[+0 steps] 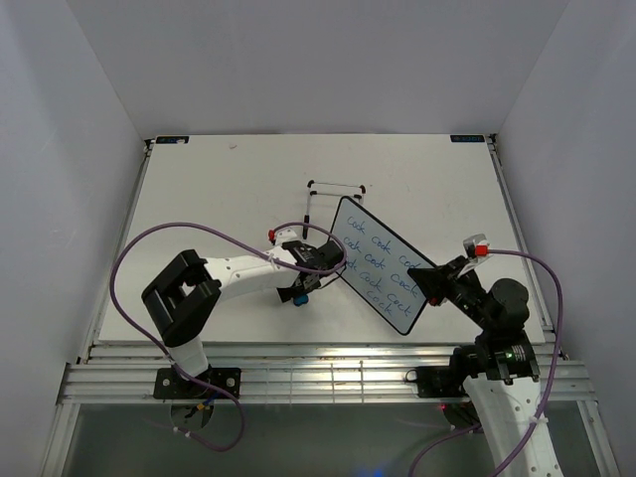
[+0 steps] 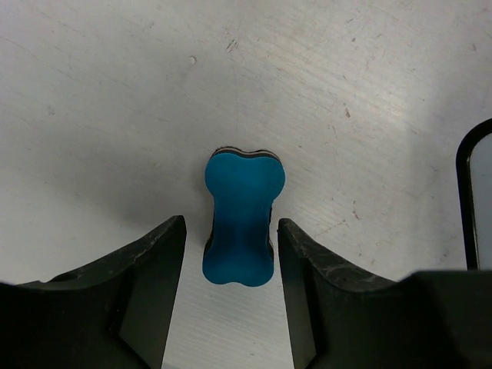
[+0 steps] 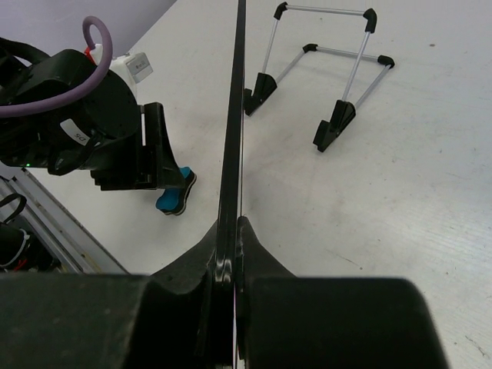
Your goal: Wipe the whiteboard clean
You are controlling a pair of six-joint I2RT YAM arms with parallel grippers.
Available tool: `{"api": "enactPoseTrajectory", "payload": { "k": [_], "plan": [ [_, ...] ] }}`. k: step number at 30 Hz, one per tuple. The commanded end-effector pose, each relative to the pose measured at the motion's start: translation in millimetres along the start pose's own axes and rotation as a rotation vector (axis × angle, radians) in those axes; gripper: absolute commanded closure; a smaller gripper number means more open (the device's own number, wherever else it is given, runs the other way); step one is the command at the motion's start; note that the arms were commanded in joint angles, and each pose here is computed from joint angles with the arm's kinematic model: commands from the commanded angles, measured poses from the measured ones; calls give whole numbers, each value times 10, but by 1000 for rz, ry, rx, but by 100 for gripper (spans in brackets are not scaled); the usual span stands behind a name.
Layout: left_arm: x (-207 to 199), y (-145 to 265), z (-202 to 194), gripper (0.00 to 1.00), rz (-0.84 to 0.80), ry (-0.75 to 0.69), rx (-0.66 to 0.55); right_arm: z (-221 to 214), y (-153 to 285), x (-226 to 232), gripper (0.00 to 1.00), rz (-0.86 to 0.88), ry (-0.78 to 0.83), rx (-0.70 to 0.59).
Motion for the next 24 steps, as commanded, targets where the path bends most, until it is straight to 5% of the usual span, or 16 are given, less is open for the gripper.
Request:
{"api": "enactPoseTrajectory", "payload": {
  "k": [1, 11, 24],
  "plan": [
    [2, -19, 31, 38, -21, 51, -24, 263, 41, 247, 92, 132, 104, -125],
    [-10, -110, 0, 42, -40, 50, -29, 209, 80, 226, 92, 113, 112, -101],
    [245, 36, 26, 60, -80, 126, -84, 98, 51, 128, 92, 79, 71, -53]
  ]
}}
Point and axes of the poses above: each gripper's point midway between its finger pads, its own y axis back along the fingers, its own x axis along the line the jaws close on, z = x × y, the point moved 10 cm from there along y, back along the fingers, and after that the axes turned 15 degrees about -y, right-handed, at the moved point
